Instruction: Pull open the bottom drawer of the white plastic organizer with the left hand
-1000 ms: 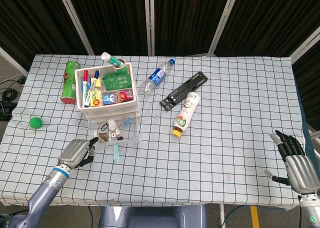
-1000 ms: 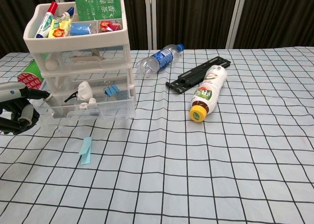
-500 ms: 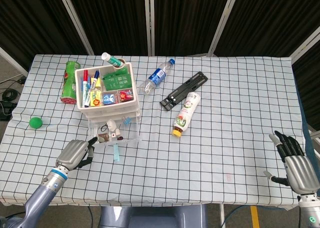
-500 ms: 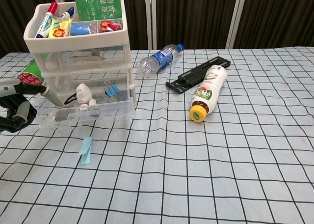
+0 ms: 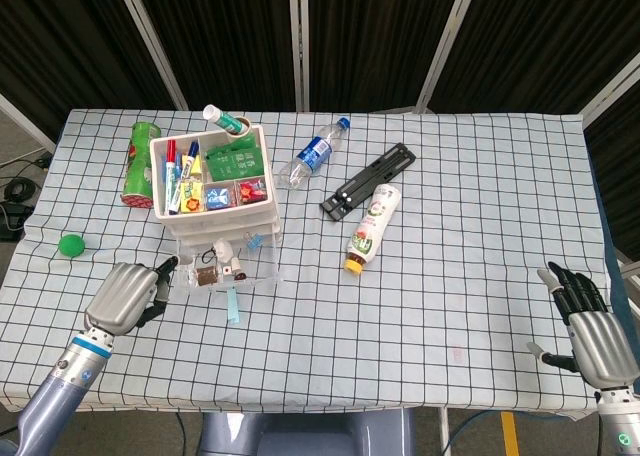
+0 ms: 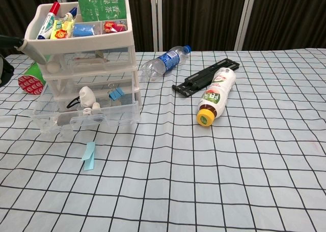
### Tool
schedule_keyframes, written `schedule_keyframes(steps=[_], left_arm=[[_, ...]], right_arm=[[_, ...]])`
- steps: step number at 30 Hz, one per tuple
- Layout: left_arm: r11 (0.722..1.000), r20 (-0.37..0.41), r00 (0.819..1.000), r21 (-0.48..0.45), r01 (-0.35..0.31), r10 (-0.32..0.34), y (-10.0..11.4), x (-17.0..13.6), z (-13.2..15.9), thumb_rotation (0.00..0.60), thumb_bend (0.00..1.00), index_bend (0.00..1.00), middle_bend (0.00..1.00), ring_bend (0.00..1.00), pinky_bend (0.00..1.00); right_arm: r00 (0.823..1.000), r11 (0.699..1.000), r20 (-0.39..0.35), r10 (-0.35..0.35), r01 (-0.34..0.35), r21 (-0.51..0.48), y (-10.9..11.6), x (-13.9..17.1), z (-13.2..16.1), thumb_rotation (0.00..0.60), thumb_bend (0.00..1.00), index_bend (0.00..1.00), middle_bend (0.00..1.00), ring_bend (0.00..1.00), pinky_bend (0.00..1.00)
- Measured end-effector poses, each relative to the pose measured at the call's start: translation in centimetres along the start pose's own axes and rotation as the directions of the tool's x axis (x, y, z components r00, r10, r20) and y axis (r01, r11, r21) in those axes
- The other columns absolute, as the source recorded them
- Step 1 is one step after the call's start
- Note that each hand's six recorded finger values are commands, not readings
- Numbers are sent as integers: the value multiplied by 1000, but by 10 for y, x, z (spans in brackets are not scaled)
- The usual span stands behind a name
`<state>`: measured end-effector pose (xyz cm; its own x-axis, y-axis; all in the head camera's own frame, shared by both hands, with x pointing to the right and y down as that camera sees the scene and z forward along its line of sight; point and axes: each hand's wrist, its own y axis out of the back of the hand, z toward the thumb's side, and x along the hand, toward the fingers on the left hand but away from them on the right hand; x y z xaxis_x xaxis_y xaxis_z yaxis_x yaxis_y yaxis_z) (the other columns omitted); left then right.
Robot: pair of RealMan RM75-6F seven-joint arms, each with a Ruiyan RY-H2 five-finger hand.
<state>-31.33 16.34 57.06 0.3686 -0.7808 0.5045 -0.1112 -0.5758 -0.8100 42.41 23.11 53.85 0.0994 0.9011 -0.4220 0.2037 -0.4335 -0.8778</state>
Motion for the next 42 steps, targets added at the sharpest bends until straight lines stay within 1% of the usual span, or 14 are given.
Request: schedule_keyframes(steps=[1, 4, 6, 9, 12, 14, 18, 22, 24, 25, 28, 33, 38, 42], left_arm=[[1000, 6, 1000, 28, -13, 13, 5, 2, 1, 600, 268, 249, 710, 757, 639], [993, 25, 999, 113, -43, 41, 16, 10, 5, 600, 139, 265, 698, 742, 638], [983, 37, 998, 173, -57, 51, 22, 16, 8, 600, 83, 254, 633, 686, 635], [959, 54, 997, 274, -67, 54, 28, 27, 12, 600, 59, 243, 530, 606, 617], [934, 59, 997, 351, -64, 46, 32, 38, 16, 600, 60, 255, 512, 591, 602], [919, 57, 998, 390, -59, 40, 33, 47, 19, 600, 61, 286, 511, 588, 602], [886, 63, 998, 462, -46, 20, 30, 66, 24, 600, 63, 400, 545, 588, 602], [835, 78, 997, 549, -48, 6, 24, 85, 27, 600, 66, 480, 598, 604, 604], [816, 92, 996, 575, -57, 4, 21, 92, 29, 600, 68, 507, 640, 635, 615], [807, 101, 995, 588, -62, 3, 19, 95, 31, 600, 68, 515, 656, 647, 622], [794, 122, 993, 604, -74, 0, 13, 102, 36, 600, 69, 532, 714, 687, 646], [767, 143, 990, 637, -80, -16, 7, 105, 40, 600, 69, 553, 810, 743, 678], [746, 149, 988, 661, -81, -25, 0, 106, 42, 600, 69, 553, 847, 775, 697], [713, 153, 988, 695, -90, -25, -3, 107, 42, 600, 74, 538, 848, 776, 698]], right_arm=[[1000, 1000, 0, 0, 0, 0, 0, 0, 0, 600, 34, 37, 0, 0, 0], [1000, 1000, 1, 1, -1, -2, 0, 0, 0, 600, 34, 37, 0, 0, 0], [1000, 1000, 2, 0, 0, -4, 1, 0, -1, 600, 34, 37, 0, 0, 0], [1000, 1000, 3, 1, -1, -7, 1, -1, -2, 600, 34, 37, 0, 0, 0], [1000, 1000, 4, 2, -2, -10, 1, -1, -2, 600, 34, 37, 0, 0, 0], [1000, 1000, 5, 3, -3, -13, 2, -2, -3, 600, 34, 37, 0, 0, 0], [1000, 1000, 9, 8, -8, -19, 1, -3, -5, 600, 34, 37, 0, 0, 0], [1000, 1000, 10, 10, -10, -21, 2, -4, -6, 600, 34, 37, 0, 0, 0], [1000, 1000, 10, 9, -9, -21, 2, -4, -6, 600, 34, 37, 0, 0, 0], [1000, 1000, 10, 9, -9, -21, 2, -4, -6, 600, 34, 37, 0, 0, 0], [1000, 1000, 11, 8, -8, -22, 2, -4, -6, 600, 34, 37, 0, 0, 0], [1000, 1000, 12, 8, -7, -24, 2, -4, -7, 600, 34, 37, 0, 0, 0], [1000, 1000, 10, 4, -4, -27, 3, -4, -6, 600, 34, 37, 0, 0, 0], [1000, 1000, 7, 6, -5, -27, 3, -3, -6, 600, 34, 37, 0, 0, 0]])
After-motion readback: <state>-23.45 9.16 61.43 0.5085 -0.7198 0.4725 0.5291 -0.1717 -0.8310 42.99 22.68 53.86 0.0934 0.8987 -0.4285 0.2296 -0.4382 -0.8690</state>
